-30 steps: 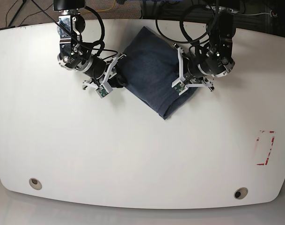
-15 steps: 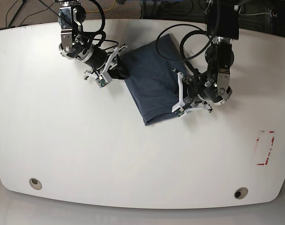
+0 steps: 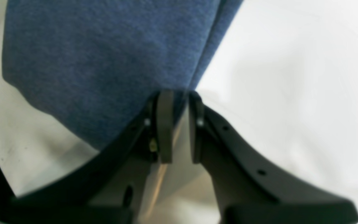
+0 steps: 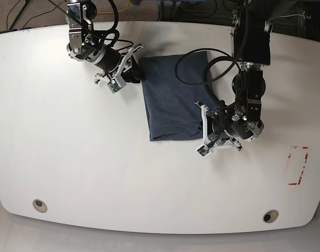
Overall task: Layout the t-shirt on the table in an organized manner, then fold the t-shirt properly
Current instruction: 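Release the bundle and pull the right gripper away from it, then grasp the folded navy bundle's edge with the left gripper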
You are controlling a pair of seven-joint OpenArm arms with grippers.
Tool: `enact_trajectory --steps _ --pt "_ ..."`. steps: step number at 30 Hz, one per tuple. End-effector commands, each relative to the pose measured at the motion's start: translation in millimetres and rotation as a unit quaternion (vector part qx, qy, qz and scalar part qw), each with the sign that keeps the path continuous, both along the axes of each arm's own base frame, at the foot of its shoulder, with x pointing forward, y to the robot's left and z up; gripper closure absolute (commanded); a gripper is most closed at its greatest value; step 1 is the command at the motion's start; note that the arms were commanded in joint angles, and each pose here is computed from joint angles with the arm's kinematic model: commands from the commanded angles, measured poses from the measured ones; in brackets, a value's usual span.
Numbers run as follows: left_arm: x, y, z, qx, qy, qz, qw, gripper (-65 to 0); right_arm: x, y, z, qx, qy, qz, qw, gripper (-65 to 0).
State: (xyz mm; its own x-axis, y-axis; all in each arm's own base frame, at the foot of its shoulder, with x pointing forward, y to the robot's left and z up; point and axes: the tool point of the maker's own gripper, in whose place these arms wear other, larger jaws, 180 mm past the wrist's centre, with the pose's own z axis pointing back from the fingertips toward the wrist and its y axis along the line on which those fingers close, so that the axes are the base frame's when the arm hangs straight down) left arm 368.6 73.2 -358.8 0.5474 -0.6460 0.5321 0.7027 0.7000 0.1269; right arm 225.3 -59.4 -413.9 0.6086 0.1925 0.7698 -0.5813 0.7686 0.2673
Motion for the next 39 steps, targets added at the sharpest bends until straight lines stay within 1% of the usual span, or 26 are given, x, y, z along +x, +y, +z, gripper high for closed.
enact_trajectory --steps 1,4,5,8,11,14,17,20,23,27,29,32,35,39 --pt "21 0 38 0.001 -0.051 0.0 0.999 -6.8 11 1 20 0.014 -0.035 -0.001 0.9993 -8.1" --pt "26 2 61 0.01 -0.081 0.0 0.997 -6.8 15 0 29 0.011 -0.049 0.0 0.9987 -8.1" --pt "27 2 74 0.014 -0.1 0.0 0.995 -6.8 17 -4 34 0.008 -0.057 -0.006 0.9983 -8.1" --pt "28 2 97 0.017 -0.135 0.0 0.991 -6.8 24 -12 46 0.001 -0.075 -0.015 0.9971 -8.1" --pt "26 0 112 0.015 -0.161 -0.002 0.987 -6.8 27 -22 52 -0.014 -0.081 -0.023 0.9963 -8.1" --pt "15 -4 105 0.007 -0.157 -0.005 0.988 -6.8 34 -36 64 -0.032 -0.097 -0.036 0.9942 -8.1" --pt "9 -18 106 -0.021 -0.17 -0.013 0.985 -6.8 40 -48 75 -0.043 -0.112 -0.051 0.9915 -8.2" --pt "-4 -34 108 -0.059 -0.197 -0.027 0.978 -6.8 45 -63 88 -0.054 -0.131 -0.07 0.9874 -8.6" --pt "-14 -50 106 -0.085 -0.214 -0.042 0.972 -6.8 49 -80 98 -0.065 -0.147 -0.091 0.9828 -8.7" --pt "-26 -73 100 -0.097 -0.228 -0.064 0.967 -6.8 52 -100 107 -0.08 -0.158 -0.116 0.9774 -8.7" --pt "-31 -84 98 -0.106 -0.236 -0.065 0.964 -6.8 52 -111 109 -0.09 -0.161 -0.123 0.9751 -8.7" --pt "-39 -101 94 -0.13 -0.245 -0.06 0.959 -6.8 52 -123 111 -0.105 -0.163 -0.126 0.973 -8.7" --pt "-45 -111 89 -0.157 -0.256 -0.036 0.953 -6.8 51 -128 111 -0.112 -0.162 -0.126 0.9724 -8.7" --pt "-46 -115 75 -0.173 -0.264 0.001 0.949 -6.8 50 -128 109 -0.112 -0.159 -0.126 0.9728 -8.7"
